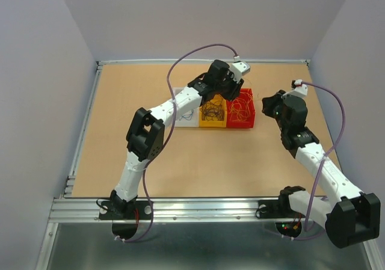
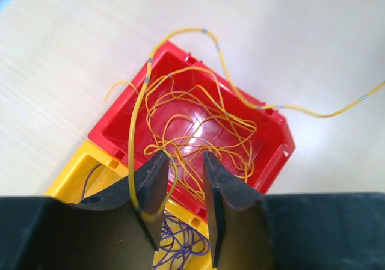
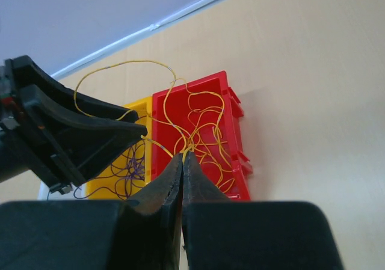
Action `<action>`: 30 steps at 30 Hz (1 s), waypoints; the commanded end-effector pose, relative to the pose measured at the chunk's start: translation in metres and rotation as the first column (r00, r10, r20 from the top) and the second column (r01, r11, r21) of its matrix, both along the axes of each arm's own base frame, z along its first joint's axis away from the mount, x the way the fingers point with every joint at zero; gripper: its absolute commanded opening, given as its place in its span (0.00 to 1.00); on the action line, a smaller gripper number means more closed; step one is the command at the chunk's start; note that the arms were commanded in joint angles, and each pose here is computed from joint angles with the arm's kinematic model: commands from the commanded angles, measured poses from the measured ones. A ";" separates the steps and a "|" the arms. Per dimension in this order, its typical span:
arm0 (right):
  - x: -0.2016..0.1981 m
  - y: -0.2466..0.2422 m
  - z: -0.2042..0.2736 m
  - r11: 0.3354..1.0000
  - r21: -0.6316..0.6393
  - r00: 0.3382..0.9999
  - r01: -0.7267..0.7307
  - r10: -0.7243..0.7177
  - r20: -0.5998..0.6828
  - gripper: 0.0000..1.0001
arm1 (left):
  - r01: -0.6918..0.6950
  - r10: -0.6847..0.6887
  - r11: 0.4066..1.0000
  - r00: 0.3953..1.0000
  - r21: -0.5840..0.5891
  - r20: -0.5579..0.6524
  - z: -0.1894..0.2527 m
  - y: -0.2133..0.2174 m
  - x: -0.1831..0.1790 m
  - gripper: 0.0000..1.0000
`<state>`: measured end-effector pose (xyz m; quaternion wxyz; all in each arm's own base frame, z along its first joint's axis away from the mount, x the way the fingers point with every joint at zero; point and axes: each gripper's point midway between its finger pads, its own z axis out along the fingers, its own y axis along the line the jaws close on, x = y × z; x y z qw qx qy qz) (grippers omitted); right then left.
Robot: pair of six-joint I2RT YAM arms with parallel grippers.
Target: Untangle the cables
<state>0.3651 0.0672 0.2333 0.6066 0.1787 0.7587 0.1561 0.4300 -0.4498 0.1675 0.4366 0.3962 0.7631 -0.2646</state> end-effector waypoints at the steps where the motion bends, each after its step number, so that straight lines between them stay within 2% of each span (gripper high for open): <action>1: -0.005 0.002 0.007 0.999 0.025 0.999 -0.021 0.019 0.048 0.01 | 0.029 -0.024 0.994 0.998 -0.104 0.054 0.062 0.003 -0.013 0.42; 5: -0.013 -0.024 -0.002 0.993 0.003 0.993 0.118 -0.118 0.011 0.01 | 0.036 -0.031 0.995 0.998 -0.093 0.048 0.058 0.013 -0.025 0.44; 7: -0.016 -0.029 -0.002 0.990 -0.013 0.990 0.139 -0.139 -0.001 0.01 | 0.039 -0.032 0.994 0.997 -0.102 0.074 0.066 0.016 -0.026 0.45; 17: -0.034 -0.017 -0.018 0.998 -0.019 0.996 0.052 -0.053 -0.073 0.01 | 0.064 -0.058 0.992 0.996 -0.106 0.065 0.050 -0.007 -0.007 0.41; 22: -0.037 -0.025 -0.016 0.995 -0.035 0.993 0.089 -0.091 -0.070 0.01 | 0.079 -0.074 0.992 0.996 -0.094 0.058 0.037 -0.013 -0.002 0.23; 23: -0.037 -0.027 -0.014 0.995 -0.039 0.993 0.097 -0.099 -0.066 0.01 | 0.084 -0.080 0.992 0.995 -0.090 0.055 0.033 -0.014 -0.002 0.14; 24: -0.036 -0.028 -0.012 0.994 -0.040 0.992 0.104 -0.106 -0.063 0.01 | 0.084 -0.079 0.992 0.995 -0.090 0.052 0.032 -0.014 -0.002 0.14; 25: -0.035 -0.028 -0.012 0.994 -0.042 0.992 0.105 -0.108 -0.065 0.01 | 0.081 -0.077 0.993 0.996 -0.086 0.052 0.029 -0.014 -0.001 0.04; 26: -0.034 -0.029 -0.008 0.993 -0.042 0.992 0.110 -0.112 -0.056 0.01 | 0.080 -0.077 0.993 0.996 -0.083 0.046 0.025 -0.014 -0.001 0.00; 30: -0.024 -0.025 -0.012 0.993 -0.049 0.991 0.104 -0.108 -0.084 0.01 | 0.079 -0.077 0.992 0.997 -0.102 0.026 0.009 -0.021 0.002 0.00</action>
